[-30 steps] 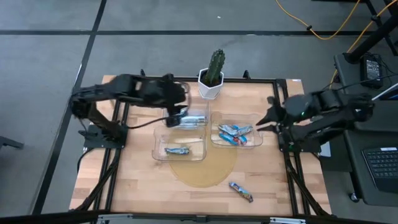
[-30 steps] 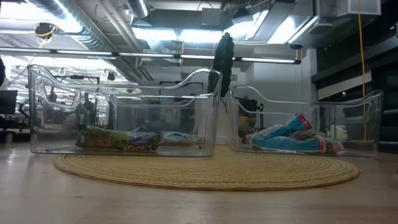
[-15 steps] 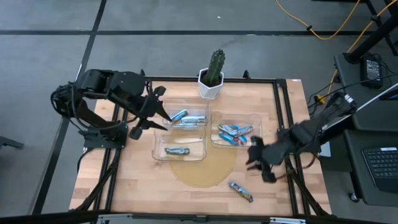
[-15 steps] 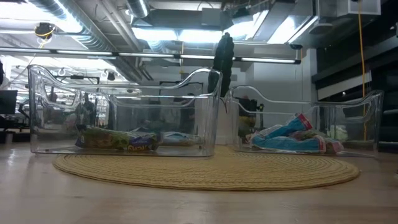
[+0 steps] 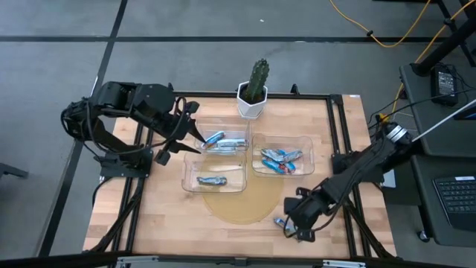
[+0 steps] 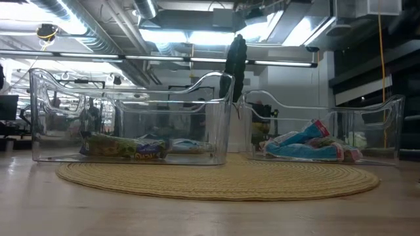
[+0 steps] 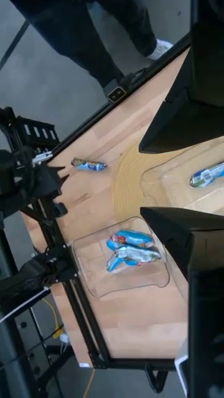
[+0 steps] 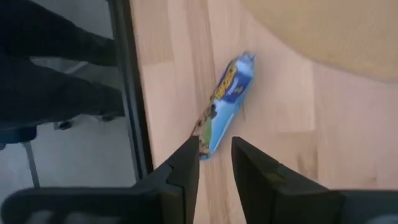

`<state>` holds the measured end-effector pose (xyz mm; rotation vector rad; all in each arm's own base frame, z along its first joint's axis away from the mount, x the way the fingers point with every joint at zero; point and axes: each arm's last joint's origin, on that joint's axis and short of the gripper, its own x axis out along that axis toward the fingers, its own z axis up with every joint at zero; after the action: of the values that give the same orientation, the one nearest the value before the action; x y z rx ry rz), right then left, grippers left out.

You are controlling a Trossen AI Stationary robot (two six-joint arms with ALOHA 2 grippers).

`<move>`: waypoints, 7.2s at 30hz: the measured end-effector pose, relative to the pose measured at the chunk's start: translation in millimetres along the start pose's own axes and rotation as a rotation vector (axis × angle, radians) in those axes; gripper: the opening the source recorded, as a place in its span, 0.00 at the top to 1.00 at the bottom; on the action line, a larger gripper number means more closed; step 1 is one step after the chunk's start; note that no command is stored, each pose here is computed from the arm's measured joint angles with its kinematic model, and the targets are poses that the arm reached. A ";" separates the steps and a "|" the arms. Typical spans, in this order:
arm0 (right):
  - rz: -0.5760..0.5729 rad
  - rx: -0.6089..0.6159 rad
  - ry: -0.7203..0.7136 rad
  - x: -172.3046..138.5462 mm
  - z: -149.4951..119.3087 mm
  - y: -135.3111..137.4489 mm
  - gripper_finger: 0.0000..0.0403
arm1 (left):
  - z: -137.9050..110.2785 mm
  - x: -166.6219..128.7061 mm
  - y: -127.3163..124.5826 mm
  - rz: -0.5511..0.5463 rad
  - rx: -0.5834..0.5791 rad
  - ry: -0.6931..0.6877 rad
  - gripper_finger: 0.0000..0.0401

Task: Pick and place Granola Bars by type
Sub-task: Put the blue granola bar into the bottom bin, then return to Home Position

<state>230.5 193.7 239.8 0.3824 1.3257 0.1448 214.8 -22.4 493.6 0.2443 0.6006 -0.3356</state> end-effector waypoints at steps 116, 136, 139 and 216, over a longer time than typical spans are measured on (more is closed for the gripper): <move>-0.204 -0.440 -0.956 -232.6 102.5 -102.5 0.92 | 28.3 143.6 72.8 0.339 -0.084 -0.496 0.88; -0.197 -0.349 -1.050 -278.5 38.4 -102.1 0.54 | 19.0 69.7 49.7 0.438 -0.098 -0.384 0.96; -0.218 -0.318 -1.025 -279.9 26.8 -102.7 0.54 | 11.4 55.3 37.4 0.421 -0.109 -0.310 0.97; -0.630 -0.144 -0.899 -242.3 -62.3 -110.6 0.72 | -62.6 -61.2 -19.3 0.262 -0.259 -0.220 0.76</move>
<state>98.7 25.8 410.8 -0.1165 0.4874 -0.4212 128.3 -5.7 477.1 0.0342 0.3831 -0.0284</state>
